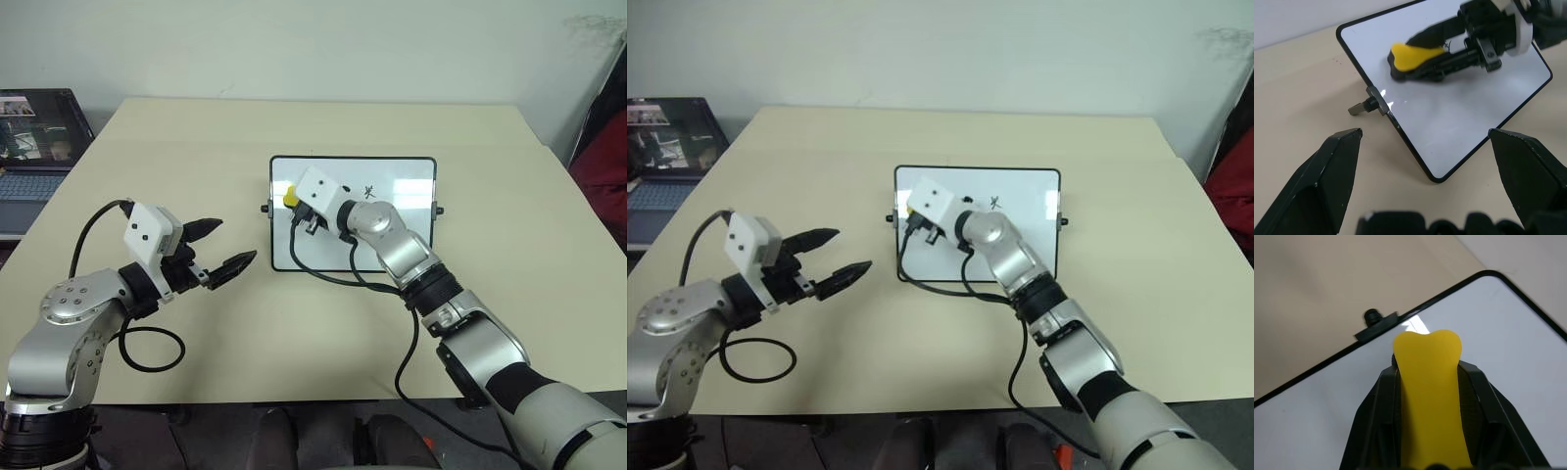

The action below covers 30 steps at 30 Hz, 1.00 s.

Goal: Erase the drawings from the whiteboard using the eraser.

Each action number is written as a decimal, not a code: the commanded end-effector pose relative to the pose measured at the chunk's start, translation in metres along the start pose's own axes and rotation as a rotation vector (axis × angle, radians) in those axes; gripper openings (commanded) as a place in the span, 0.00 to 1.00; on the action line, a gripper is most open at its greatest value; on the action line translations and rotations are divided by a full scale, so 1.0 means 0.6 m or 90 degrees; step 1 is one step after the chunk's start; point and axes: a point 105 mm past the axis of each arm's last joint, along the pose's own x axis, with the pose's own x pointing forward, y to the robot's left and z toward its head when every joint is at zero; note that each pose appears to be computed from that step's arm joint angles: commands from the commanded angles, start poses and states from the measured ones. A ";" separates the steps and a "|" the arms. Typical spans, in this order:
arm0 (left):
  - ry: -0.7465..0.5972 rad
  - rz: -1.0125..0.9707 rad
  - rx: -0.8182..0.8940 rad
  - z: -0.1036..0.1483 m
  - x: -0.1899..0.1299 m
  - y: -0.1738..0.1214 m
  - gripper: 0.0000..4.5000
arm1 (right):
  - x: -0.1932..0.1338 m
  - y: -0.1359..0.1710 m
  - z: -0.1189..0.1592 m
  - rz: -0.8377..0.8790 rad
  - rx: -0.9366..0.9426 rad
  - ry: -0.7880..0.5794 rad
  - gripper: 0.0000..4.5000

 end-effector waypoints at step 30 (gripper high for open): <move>-0.041 -0.039 0.010 0.017 0.024 -0.005 1.00 | -0.258 0.040 -0.027 -0.116 0.253 0.016 0.27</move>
